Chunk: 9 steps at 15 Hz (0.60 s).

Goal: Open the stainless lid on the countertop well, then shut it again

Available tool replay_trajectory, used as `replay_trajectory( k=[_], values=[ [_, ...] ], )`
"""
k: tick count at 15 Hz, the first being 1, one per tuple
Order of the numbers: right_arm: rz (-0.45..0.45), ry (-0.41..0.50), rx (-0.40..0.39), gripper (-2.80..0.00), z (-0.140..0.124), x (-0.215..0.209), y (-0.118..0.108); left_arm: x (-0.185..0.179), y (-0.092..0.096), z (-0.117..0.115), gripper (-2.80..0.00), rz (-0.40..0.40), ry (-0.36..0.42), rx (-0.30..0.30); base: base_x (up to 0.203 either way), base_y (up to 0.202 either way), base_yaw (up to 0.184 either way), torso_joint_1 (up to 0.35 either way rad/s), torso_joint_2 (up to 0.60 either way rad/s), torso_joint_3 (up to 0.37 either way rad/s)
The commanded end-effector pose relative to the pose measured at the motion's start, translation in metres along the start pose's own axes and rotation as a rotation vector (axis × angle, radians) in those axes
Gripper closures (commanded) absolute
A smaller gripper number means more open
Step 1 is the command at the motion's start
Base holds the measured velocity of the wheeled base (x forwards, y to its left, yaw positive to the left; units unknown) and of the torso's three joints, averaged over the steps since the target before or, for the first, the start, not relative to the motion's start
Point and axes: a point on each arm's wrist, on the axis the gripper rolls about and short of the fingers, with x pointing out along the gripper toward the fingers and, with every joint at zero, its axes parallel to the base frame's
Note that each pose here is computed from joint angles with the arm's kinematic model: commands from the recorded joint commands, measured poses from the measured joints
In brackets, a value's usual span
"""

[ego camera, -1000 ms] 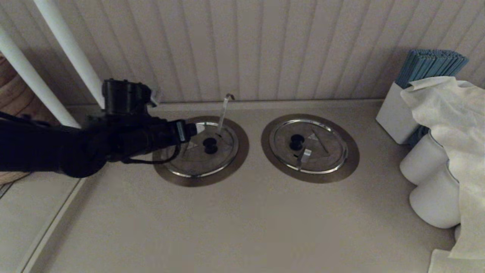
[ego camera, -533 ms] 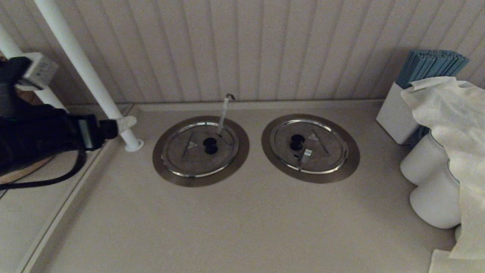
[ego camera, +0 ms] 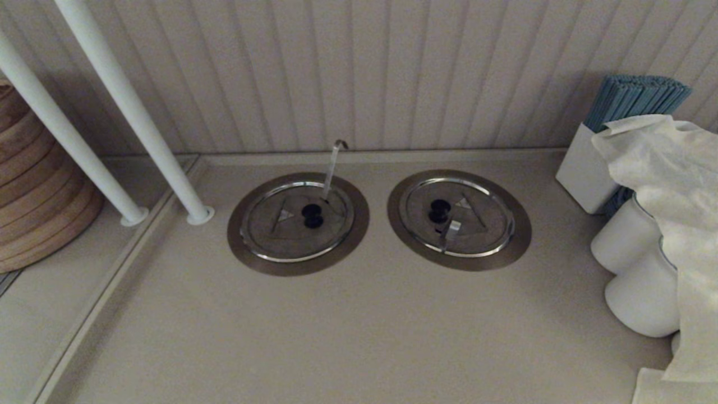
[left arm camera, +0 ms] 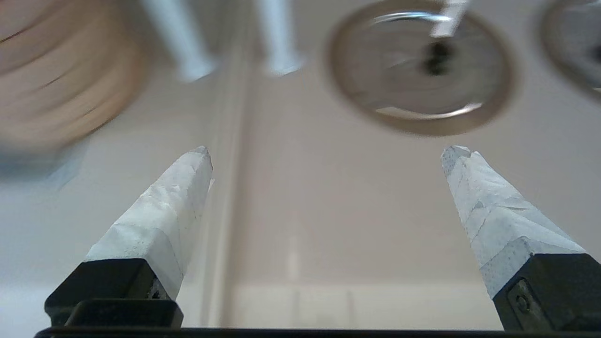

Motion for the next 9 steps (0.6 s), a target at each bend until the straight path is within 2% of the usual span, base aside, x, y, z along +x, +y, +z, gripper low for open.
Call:
replay_trajectory(
  k=[1,3,5,6,7,8,9],
  values=[
    [-0.001,0.001,0.000,0.00,0.000,0.000,0.000,-0.028,-0.002,-0.019,-2.80,0.070,-0.082,0.005,0.000,0.000,0.000,0.000,0.00,0.000],
    [-0.001,0.001,0.000,0.00,0.000,0.000,0.000,-0.040,-0.005,-0.042,-2.80,0.095,-0.105,0.027,0.000,0.000,0.000,0.000,0.00,0.000],
    [-0.001,0.001,0.000,0.00,0.000,0.000,0.000,-0.022,-0.005,-0.073,-2.80,0.145,-0.033,0.039,0.000,0.000,0.000,0.000,0.00,0.000],
    [-0.001,0.001,-0.001,0.00,0.000,0.000,0.000,-0.015,-0.005,-0.079,-2.80,0.150,-0.079,0.046,0.000,0.000,0.000,0.000,0.00,0.000],
    [-0.001,0.001,0.000,0.00,0.000,0.000,0.000,-0.009,-0.006,-0.084,-2.80,0.095,-0.126,0.056,0.000,0.000,0.000,0.000,0.00,0.000],
    [-0.001,0.001,0.000,0.00,0.000,0.000,0.000,-0.010,-0.007,-0.090,-2.80,-0.005,-0.149,0.068,0.000,0.000,0.000,0.000,0.00,0.000],
    [-0.001,0.000,-0.001,0.00,0.000,0.000,0.000,-0.012,-0.008,-0.101,-2.80,-0.029,-0.125,0.073,0.000,0.000,0.000,0.000,0.00,0.000]
  ],
)
